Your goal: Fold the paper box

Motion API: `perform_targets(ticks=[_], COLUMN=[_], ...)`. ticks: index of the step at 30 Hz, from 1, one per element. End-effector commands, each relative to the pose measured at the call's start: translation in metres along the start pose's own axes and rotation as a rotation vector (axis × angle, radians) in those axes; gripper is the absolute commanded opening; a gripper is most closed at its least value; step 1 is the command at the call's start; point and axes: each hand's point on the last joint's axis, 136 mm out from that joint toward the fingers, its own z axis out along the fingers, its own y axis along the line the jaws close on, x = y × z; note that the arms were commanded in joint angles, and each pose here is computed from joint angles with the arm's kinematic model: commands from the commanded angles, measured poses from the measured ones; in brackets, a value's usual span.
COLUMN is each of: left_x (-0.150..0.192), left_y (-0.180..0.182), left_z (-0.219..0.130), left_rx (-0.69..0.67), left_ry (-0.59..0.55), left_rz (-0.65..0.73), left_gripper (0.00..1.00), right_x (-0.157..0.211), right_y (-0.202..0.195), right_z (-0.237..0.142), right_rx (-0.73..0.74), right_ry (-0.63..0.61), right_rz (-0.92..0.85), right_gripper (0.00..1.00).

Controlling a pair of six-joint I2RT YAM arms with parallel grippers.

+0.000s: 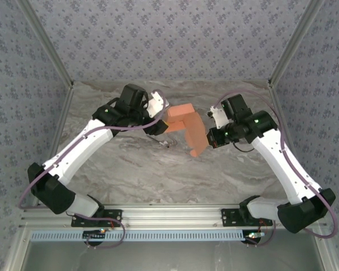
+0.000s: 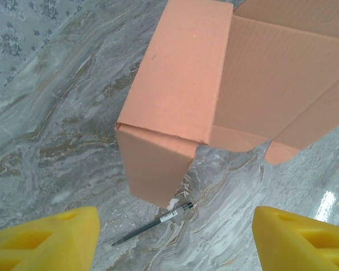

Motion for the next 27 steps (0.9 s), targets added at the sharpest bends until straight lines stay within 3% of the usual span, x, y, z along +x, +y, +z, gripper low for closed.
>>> perform_targets(ticks=[1, 9, 19, 27], left_x=[-0.010, -0.021, -0.028, -0.031], left_y=[-0.011, -0.029, -0.034, -0.017], left_z=[-0.010, 0.002, 0.029, 0.036], left_rx=[0.039, 0.164, 0.228, 0.142], left_ry=[-0.011, 0.038, 0.075, 0.101], left_rz=[0.086, 0.152, 0.155, 0.167], left_gripper=[0.72, 0.72, 0.70, 0.67], right_x=[0.005, -0.004, -0.007, -0.002], right_y=[-0.007, -0.006, -0.004, -0.007], right_z=[-0.019, -0.026, -0.028, -0.028], right_rx=[0.060, 0.068, 0.060, 0.072], right_ry=[0.009, -0.028, -0.042, -0.025], right_rz=[-0.058, -0.091, -0.094, -0.095], right_gripper=[0.00, 0.00, 0.00, 0.00])
